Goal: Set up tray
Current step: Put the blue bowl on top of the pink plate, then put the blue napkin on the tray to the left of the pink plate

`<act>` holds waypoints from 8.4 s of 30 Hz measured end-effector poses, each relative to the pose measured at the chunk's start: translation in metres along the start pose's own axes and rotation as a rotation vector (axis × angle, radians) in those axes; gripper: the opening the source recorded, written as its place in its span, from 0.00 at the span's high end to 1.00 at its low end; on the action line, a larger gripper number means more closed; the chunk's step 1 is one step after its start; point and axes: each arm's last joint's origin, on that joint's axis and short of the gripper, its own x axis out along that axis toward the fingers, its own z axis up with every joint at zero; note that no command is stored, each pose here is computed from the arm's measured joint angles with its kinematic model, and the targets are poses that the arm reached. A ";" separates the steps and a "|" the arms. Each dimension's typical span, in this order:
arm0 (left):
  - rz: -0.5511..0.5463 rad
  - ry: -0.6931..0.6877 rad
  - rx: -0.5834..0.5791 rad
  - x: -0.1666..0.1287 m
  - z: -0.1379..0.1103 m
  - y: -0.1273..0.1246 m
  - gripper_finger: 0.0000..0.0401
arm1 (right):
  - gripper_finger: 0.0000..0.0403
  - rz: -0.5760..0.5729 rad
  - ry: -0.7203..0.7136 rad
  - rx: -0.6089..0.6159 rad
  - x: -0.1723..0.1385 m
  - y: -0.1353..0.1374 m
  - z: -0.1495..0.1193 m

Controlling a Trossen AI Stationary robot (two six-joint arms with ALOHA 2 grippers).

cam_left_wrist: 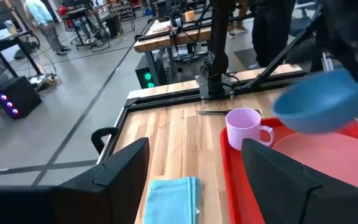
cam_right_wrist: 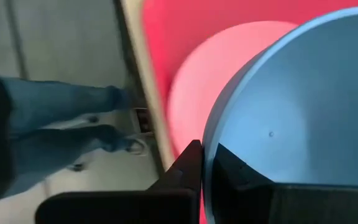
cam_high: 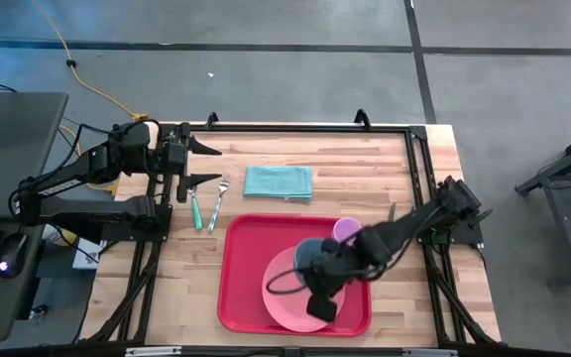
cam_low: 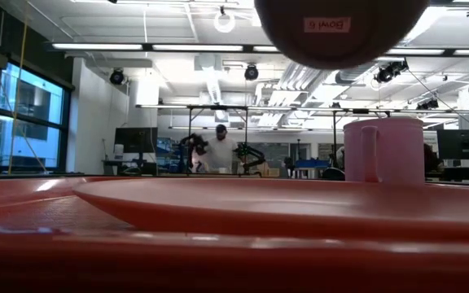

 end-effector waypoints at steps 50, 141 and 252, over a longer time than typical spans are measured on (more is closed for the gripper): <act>0.035 0.018 0.015 0.000 -0.001 0.001 0.28 | 1.00 0.105 0.057 0.223 0.111 -0.044 -0.011; 0.103 0.186 0.061 0.012 -0.014 0.003 0.28 | 0.63 -0.296 -0.820 0.106 -0.259 -0.199 -0.082; -0.502 0.968 -0.129 0.279 -0.194 0.146 0.28 | 0.63 -0.184 -0.685 0.251 -0.197 -0.236 -0.140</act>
